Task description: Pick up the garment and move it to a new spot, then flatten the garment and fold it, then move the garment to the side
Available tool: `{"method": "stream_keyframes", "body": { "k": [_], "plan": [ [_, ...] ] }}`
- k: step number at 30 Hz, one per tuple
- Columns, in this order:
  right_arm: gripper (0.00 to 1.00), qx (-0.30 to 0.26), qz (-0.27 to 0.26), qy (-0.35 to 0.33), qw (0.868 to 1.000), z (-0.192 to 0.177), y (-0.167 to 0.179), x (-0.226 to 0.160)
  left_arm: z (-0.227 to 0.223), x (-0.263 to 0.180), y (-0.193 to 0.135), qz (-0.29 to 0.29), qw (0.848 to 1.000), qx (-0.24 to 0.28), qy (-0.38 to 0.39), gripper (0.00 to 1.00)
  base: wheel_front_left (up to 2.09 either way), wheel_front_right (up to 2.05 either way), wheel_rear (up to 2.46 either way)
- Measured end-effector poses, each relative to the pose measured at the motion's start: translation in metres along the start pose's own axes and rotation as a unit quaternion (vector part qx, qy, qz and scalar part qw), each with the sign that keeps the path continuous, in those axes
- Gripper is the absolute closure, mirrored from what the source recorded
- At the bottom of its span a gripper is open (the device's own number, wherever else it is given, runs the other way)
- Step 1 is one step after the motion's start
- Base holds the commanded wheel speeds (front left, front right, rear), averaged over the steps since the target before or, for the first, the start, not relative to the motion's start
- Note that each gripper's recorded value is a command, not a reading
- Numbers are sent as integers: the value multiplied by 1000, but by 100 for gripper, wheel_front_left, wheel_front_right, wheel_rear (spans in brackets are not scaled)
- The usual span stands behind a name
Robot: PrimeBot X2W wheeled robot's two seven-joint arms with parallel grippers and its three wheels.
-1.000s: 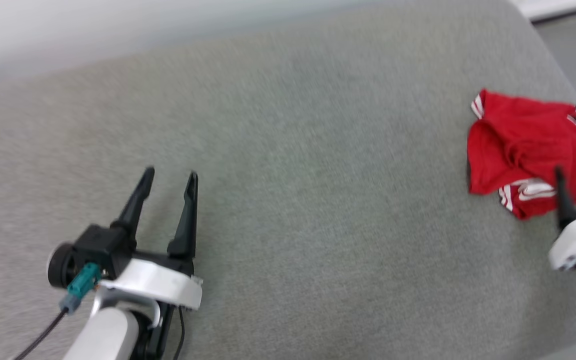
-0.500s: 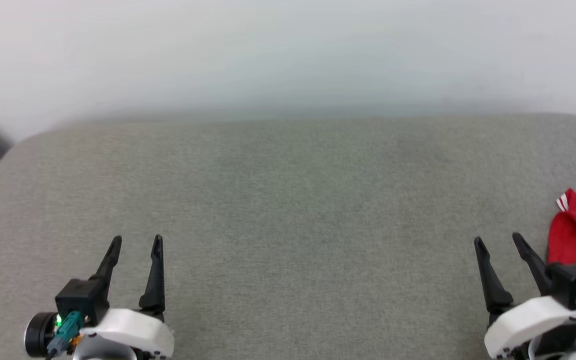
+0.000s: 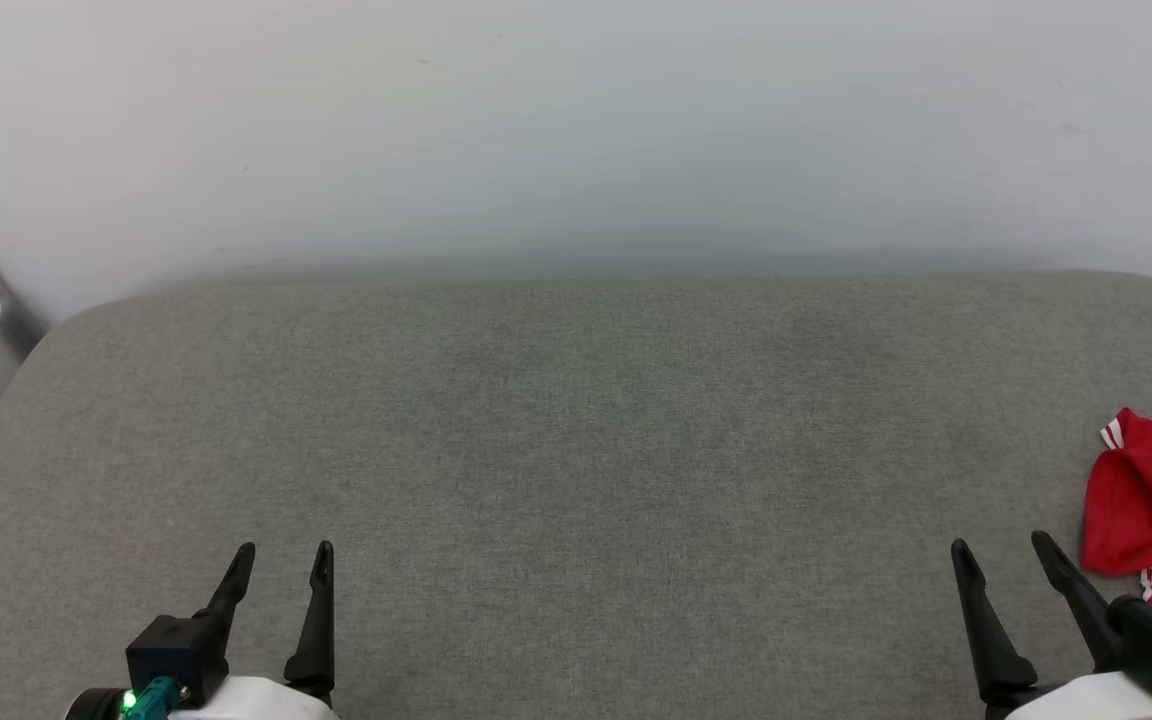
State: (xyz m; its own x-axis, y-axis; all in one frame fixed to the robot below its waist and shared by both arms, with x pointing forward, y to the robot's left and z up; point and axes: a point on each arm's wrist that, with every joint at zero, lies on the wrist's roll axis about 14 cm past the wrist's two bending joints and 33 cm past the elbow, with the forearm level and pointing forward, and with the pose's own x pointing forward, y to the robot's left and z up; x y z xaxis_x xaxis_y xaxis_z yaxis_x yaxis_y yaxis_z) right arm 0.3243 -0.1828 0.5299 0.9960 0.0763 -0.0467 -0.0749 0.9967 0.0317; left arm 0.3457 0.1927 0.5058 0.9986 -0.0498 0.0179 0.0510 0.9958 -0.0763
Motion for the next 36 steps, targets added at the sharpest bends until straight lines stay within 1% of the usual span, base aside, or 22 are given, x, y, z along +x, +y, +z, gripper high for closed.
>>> {"method": "stream_keyframes", "body": {
  "k": [16, 21, 22, 25, 30, 36],
  "plan": [
    [0, 2, 14, -2, 1000, 5, 11, 1, 1, -1, 2, 5, 1000, -1, -1, 0, 0, 0, 0],
    [0, 3, 18, -2, 1000, 5, 13, 2, 0, -3, 5, 13, 1000, -11, 4, 0, 0, 0, 0],
    [100, 4, 17, 3, 1000, 2, 13, 2, -3, -3, 5, 14, 1000, -12, 9, 100, 0, 0, 0],
    [100, 16, 19, 15, 1000, -7, 14, 1, -15, -8, 2, 17, 999, -29, 28, 100, 0, 0, 0],
    [100, 71, 23, 19, 997, -12, 15, 2, -20, -7, 5, 29, 996, -76, 43, 100, 0, 0, 0],
    [100, 131, 27, 18, 991, -14, 15, 7, -23, -4, 8, 40, 989, -130, 54, 100, 0, 0, 0]
  ]
}}
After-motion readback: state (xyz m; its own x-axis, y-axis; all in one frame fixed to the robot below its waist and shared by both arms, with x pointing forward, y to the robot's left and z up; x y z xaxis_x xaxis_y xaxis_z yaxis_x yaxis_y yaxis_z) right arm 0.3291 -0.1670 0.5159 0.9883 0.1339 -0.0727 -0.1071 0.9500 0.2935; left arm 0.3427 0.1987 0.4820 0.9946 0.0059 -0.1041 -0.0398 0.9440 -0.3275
